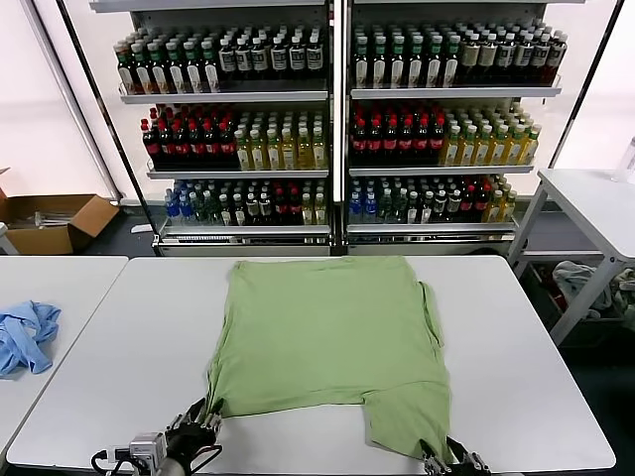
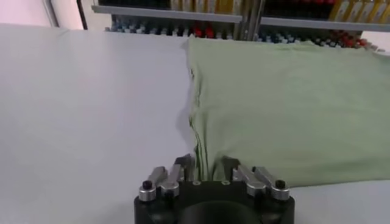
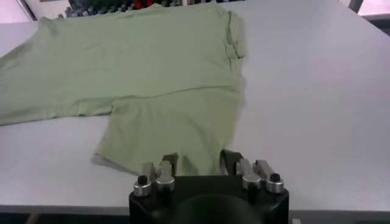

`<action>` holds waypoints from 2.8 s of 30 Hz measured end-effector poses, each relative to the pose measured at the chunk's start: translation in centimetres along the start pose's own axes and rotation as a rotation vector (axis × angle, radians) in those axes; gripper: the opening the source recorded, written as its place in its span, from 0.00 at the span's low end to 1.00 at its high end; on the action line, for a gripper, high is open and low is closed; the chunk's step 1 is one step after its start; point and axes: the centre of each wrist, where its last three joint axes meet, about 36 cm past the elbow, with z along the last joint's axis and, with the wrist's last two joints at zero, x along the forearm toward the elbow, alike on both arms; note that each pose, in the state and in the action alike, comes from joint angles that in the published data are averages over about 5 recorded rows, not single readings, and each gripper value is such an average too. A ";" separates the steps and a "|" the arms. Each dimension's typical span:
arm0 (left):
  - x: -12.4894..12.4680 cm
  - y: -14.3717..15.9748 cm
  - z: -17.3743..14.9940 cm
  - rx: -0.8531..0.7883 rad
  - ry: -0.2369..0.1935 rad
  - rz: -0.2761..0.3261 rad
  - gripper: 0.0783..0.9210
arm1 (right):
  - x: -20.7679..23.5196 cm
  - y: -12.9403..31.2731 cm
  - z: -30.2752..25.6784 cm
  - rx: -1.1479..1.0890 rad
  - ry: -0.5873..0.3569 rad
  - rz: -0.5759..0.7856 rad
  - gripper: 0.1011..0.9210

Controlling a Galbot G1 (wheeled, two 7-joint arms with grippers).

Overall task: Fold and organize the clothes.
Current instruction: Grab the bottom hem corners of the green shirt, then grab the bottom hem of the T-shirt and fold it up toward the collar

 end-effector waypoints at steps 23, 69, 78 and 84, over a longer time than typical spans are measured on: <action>1.0 -0.3 -3.6 -0.010 -0.142 0.040 0.00 | 0.0 -0.2 -4.2 0.064 -0.225 0.010 0.01; -9.6 -1.0 -13.6 -0.055 -0.230 -0.033 0.01 | -19.5 -4.8 -17.8 0.316 -0.427 -0.065 0.01; -10.7 -1.0 -14.1 -0.079 -0.233 -0.049 0.13 | -20.9 -4.4 -18.3 0.308 -0.426 -0.025 0.17; -11.1 -0.8 -14.7 -0.095 -0.255 -0.061 0.33 | -21.4 -4.0 -19.1 0.279 -0.451 0.018 0.38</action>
